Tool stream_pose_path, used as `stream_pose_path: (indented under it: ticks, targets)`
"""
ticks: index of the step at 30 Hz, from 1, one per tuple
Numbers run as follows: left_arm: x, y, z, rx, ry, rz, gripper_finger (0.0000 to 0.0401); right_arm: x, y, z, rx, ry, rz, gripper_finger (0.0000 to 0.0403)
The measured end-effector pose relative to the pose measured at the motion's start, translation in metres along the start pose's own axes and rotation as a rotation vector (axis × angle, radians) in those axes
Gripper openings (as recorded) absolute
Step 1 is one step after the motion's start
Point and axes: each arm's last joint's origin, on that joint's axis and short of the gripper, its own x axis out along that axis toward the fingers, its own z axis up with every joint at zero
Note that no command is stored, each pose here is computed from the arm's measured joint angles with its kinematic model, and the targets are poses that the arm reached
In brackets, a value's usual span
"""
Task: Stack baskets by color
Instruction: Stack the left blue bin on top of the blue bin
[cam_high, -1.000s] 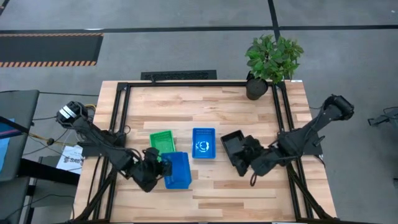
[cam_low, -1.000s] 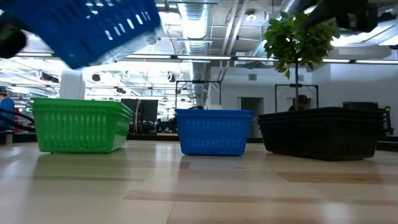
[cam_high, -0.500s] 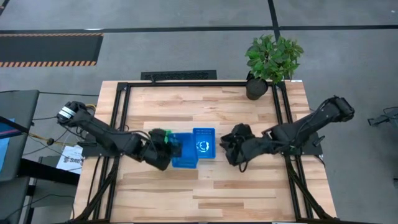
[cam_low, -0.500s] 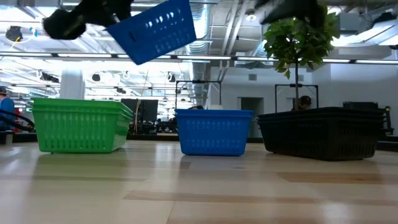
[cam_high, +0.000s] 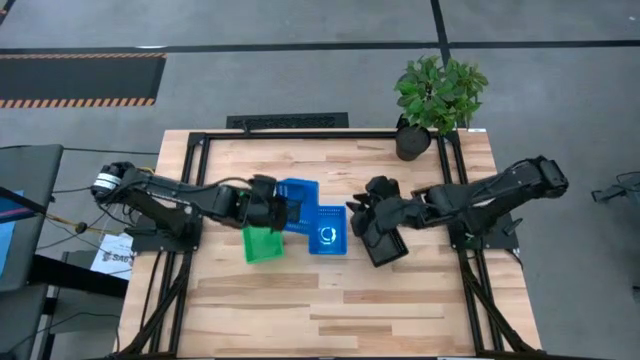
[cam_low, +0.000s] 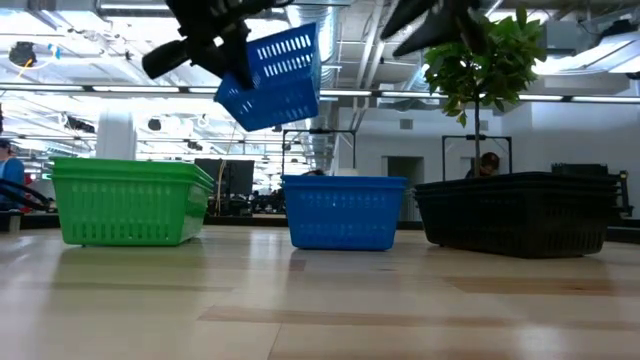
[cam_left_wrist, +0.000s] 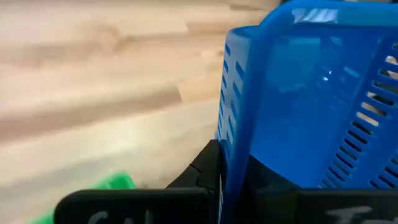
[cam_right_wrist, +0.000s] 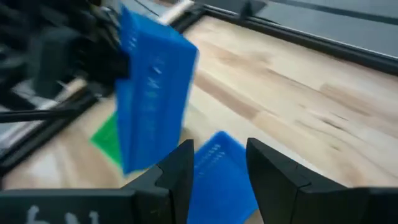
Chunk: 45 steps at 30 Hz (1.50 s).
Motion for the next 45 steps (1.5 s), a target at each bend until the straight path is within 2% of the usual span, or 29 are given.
stream_pose_path:
  ticks: [6,14,23,30,34,45]
  targets:
    - [0.014,0.009,0.025,0.095,-0.041,0.06,0.0,0.018,-0.011,0.011,0.037,-0.03,-0.062,0.0166]
    - [0.03,0.022,0.056,0.121,-0.09,0.142,0.0,0.031,-0.022,0.018,0.045,-0.046,-0.117,0.0158]
    - [0.037,0.014,0.074,0.121,-0.142,0.039,0.0,0.061,-0.017,0.019,-0.03,-0.104,-0.102,0.0166]
    - [0.039,0.014,0.078,0.134,-0.15,0.022,0.0,0.076,-0.012,0.021,-0.041,-0.157,-0.073,0.0218]
    - [0.039,0.014,0.079,0.137,-0.151,0.025,0.0,0.077,-0.012,0.026,-0.006,-0.177,-0.051,0.0241]
    - [0.043,0.015,0.089,0.125,-0.185,0.016,0.0,0.079,-0.013,0.032,0.031,-0.214,-0.028,0.0234]
